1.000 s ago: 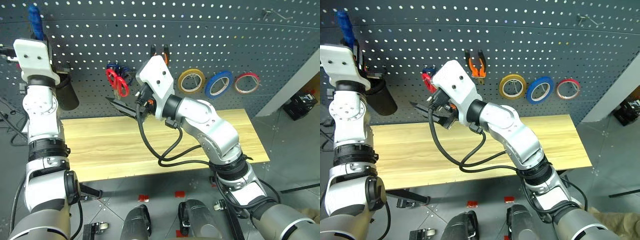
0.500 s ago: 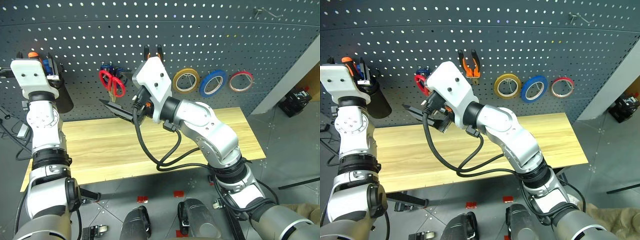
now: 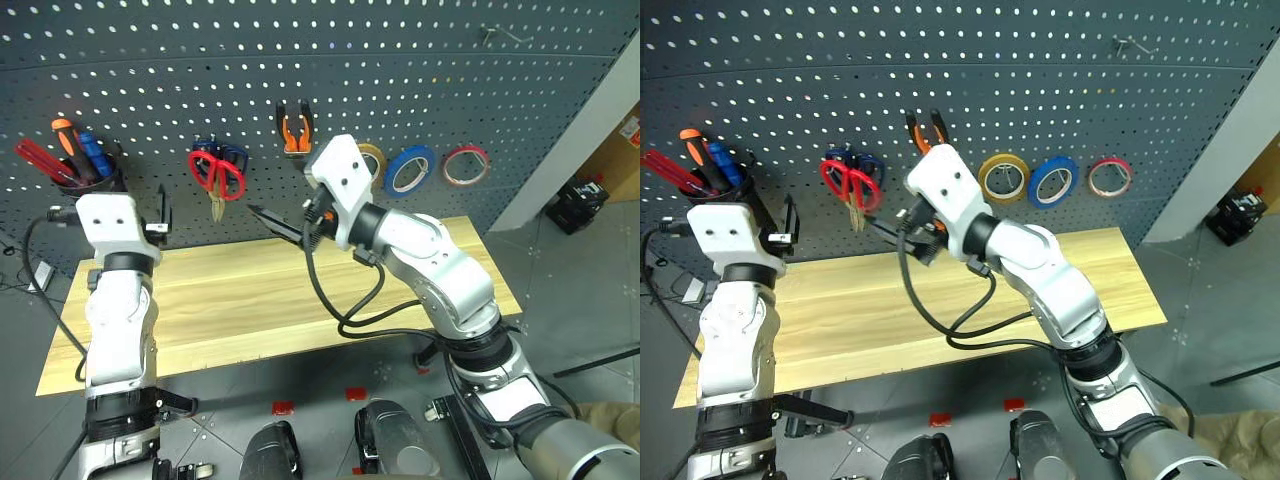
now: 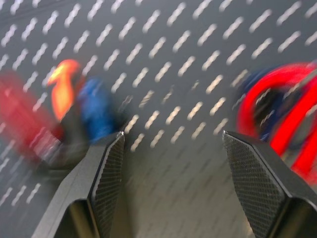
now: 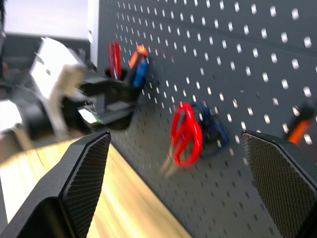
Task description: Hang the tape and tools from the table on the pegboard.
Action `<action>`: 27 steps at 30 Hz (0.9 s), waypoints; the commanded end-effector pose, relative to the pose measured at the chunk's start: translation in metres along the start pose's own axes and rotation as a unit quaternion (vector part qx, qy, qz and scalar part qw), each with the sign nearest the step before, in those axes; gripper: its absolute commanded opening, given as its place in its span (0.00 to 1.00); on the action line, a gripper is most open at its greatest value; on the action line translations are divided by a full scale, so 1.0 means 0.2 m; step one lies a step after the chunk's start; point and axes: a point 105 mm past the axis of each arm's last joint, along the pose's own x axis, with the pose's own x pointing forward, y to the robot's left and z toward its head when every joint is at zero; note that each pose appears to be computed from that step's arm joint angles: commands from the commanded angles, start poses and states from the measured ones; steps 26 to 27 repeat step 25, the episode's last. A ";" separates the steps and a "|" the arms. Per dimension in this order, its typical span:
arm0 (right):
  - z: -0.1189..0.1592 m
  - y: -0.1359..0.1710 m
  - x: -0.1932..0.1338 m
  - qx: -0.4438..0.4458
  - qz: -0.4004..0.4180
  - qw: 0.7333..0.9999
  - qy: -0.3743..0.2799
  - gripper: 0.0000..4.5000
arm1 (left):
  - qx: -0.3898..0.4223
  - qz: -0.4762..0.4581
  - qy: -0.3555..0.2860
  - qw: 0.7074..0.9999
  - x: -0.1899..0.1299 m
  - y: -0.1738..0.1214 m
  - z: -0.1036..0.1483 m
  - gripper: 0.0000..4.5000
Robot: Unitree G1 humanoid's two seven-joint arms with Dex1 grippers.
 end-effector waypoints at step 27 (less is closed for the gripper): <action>-1.07 -0.50 -0.77 0.108 -0.406 0.890 0.175 1.00 | -0.047 -0.001 0.124 0.991 -0.17 0.02 -0.31 0.74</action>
